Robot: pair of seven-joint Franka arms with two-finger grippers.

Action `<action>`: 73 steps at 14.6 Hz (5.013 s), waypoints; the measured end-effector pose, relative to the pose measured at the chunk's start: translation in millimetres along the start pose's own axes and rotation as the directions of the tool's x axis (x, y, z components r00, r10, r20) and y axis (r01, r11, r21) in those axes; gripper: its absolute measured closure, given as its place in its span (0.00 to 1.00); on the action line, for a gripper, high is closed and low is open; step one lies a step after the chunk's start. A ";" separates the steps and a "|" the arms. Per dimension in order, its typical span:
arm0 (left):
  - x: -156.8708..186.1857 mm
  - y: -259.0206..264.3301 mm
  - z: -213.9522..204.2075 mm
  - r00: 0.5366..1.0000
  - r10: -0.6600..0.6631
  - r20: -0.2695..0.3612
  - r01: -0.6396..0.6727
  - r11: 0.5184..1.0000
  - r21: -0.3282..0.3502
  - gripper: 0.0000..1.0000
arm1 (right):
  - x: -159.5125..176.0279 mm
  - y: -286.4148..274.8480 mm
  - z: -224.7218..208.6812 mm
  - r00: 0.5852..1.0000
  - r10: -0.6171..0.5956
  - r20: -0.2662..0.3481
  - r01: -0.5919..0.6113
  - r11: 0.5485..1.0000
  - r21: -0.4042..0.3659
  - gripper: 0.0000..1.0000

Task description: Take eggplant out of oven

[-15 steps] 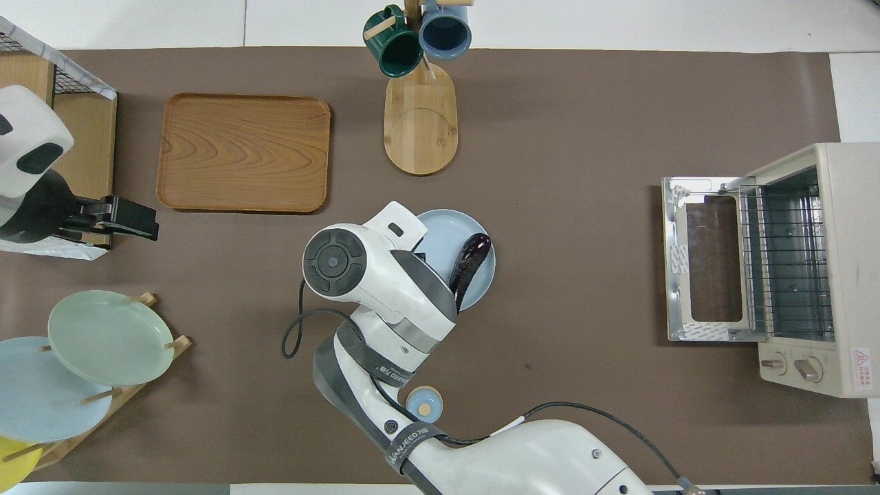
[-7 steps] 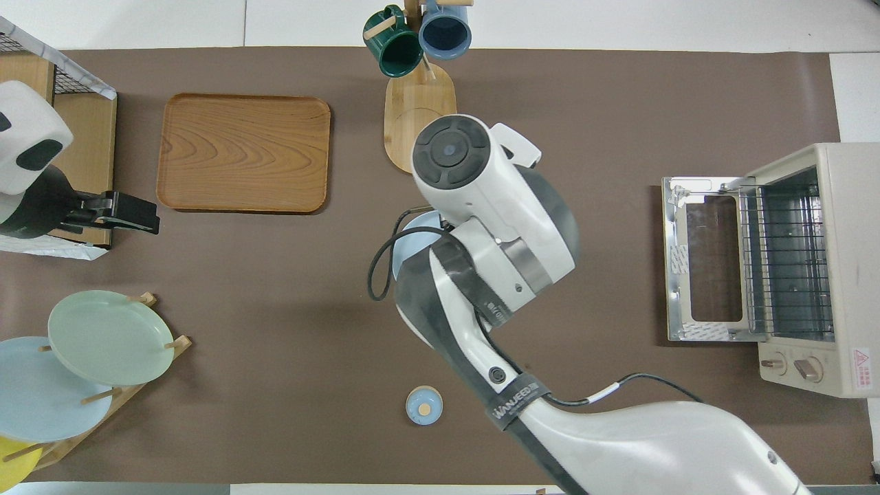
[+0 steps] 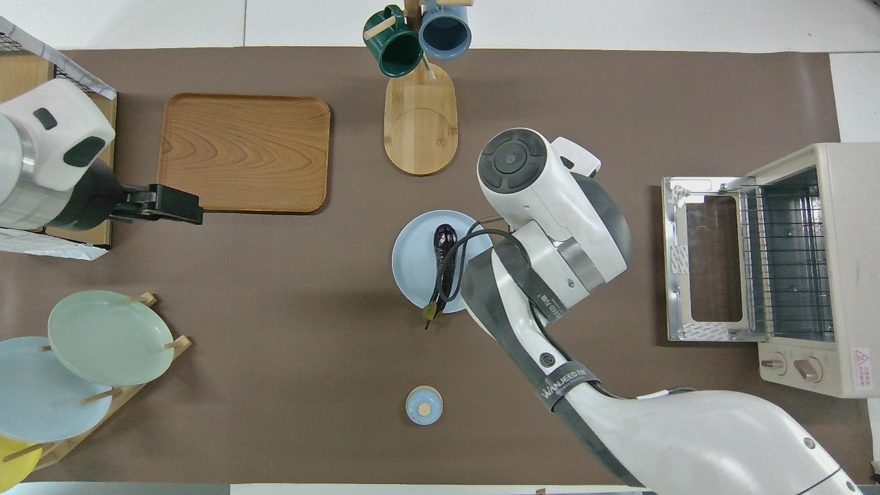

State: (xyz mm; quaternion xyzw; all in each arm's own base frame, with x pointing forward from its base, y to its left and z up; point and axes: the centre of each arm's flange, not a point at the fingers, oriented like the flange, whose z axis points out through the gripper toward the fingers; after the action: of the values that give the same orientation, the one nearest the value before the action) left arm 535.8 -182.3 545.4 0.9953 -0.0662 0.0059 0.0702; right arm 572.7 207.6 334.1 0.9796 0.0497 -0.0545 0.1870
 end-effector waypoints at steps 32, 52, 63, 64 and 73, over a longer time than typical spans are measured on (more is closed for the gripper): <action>-31.4 233.9 271.8 0.998 -0.010 0.060 0.011 1.000 -0.018 0.58 | -59.7 271.6 -20.4 0.977 -0.211 -0.002 0.211 0.977 0.007 0.99; 175.3 -142.3 201.8 0.986 -0.150 -0.080 0.155 0.985 0.073 0.67 | -72.8 280.6 -131.0 0.997 -0.075 -0.036 0.083 0.946 0.312 0.00; 170.1 -143.0 214.4 0.991 -0.110 -0.072 0.115 0.990 0.077 0.67 | -72.6 288.0 -139.6 0.998 -0.042 -0.051 0.056 0.945 0.321 0.00; 169.7 -142.7 214.5 0.992 -0.107 -0.071 0.113 0.991 0.077 0.61 | -72.5 286.9 -140.8 0.998 -0.041 -0.054 0.056 0.941 0.333 0.00; 162.5 -136.7 172.3 0.993 -0.102 -0.062 0.107 0.991 0.082 0.00 | -72.3 286.2 -142.6 0.998 -0.039 -0.059 0.056 0.937 0.345 0.00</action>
State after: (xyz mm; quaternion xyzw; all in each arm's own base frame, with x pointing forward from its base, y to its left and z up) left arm 715.4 -93.6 359.2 0.9989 -0.0118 0.0337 0.0297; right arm 547.5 -9.7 578.3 0.9968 0.0677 -0.0419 0.0087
